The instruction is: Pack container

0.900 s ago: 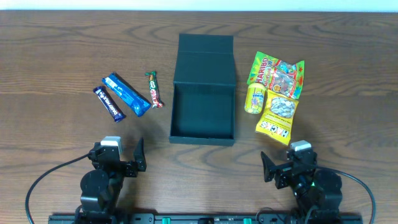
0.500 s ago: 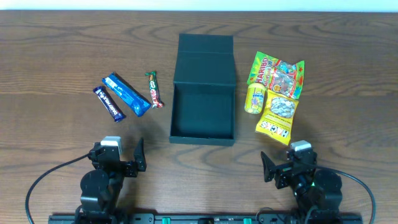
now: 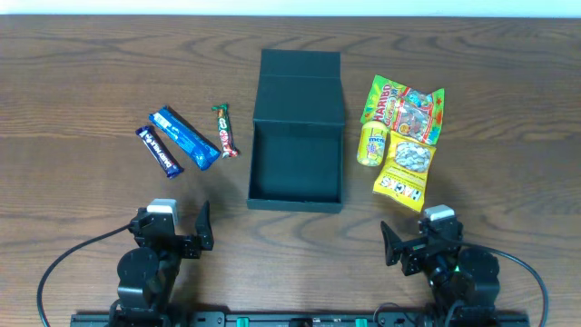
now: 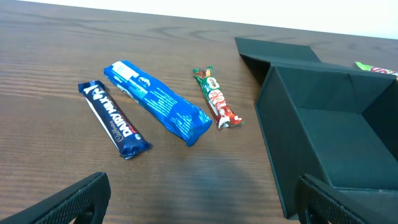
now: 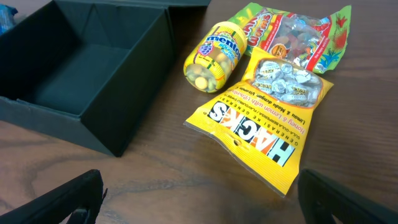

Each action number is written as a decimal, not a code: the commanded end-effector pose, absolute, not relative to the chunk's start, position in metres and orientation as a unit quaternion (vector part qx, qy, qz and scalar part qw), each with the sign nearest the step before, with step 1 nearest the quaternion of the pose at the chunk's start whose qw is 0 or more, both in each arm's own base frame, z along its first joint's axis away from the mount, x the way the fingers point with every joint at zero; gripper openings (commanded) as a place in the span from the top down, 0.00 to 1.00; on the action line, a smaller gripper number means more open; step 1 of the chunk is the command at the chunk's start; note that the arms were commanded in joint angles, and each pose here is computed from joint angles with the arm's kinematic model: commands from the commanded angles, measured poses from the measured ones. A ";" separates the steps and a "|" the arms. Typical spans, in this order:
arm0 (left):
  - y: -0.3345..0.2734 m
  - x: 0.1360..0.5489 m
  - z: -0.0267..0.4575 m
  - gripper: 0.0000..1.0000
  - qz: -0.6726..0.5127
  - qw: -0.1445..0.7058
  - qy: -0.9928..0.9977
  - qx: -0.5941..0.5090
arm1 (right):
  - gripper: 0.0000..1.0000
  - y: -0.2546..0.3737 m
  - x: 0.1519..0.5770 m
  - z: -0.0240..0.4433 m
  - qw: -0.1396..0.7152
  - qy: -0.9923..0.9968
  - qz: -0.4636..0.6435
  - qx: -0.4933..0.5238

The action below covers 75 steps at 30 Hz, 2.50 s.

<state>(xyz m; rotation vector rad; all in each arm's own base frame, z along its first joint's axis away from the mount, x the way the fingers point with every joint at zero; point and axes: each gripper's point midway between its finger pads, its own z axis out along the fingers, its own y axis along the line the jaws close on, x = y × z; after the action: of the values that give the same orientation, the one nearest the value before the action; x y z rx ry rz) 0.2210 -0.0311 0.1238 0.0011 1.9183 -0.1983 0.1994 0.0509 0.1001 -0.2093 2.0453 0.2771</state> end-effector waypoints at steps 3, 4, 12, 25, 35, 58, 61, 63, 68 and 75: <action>-0.030 0.222 0.115 0.05 -0.076 0.565 0.821 0.006 | 0.01 0.053 0.199 0.100 0.512 0.846 0.112 -0.099; -0.030 0.222 0.115 0.05 -0.076 0.565 0.821 0.006 | 0.01 0.053 0.199 0.100 0.512 0.846 0.112 -0.099; -0.030 0.222 0.115 0.05 -0.076 0.565 0.821 0.006 | 0.01 0.053 0.199 0.100 0.512 0.846 0.112 -0.099; -0.030 0.222 0.115 0.05 -0.076 0.565 0.821 0.006 | 0.01 0.066 0.197 0.106 0.505 0.841 0.183 -0.064; -0.030 0.222 0.115 0.05 -0.076 0.565 0.821 0.006 | 0.01 0.083 0.195 0.121 0.435 0.813 0.361 0.139; -0.030 0.222 0.115 0.05 -0.076 0.565 0.821 0.006 | 0.01 0.021 0.376 0.250 0.446 0.889 0.076 0.071; -0.030 0.222 0.115 0.05 -0.076 0.565 0.821 0.006 | 0.01 0.011 0.407 0.222 0.390 0.915 0.061 0.088; -0.030 0.222 0.115 0.05 -0.076 0.565 0.821 0.006 | 0.01 0.000 0.423 0.201 0.357 0.927 0.053 0.102; -0.030 0.222 0.115 0.05 -0.076 0.565 0.821 0.006 | 0.01 -0.041 0.445 0.144 0.291 0.941 0.070 0.157; -0.030 0.222 0.115 0.05 -0.076 0.565 0.821 0.006 | 0.01 -0.066 0.455 0.068 0.232 0.939 0.186 0.172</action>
<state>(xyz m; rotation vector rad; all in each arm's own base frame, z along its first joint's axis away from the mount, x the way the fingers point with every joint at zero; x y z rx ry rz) 0.2217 -0.0312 0.1247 0.0012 1.9118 -0.1988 0.4472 -0.0810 0.0747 0.5678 2.5842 0.3276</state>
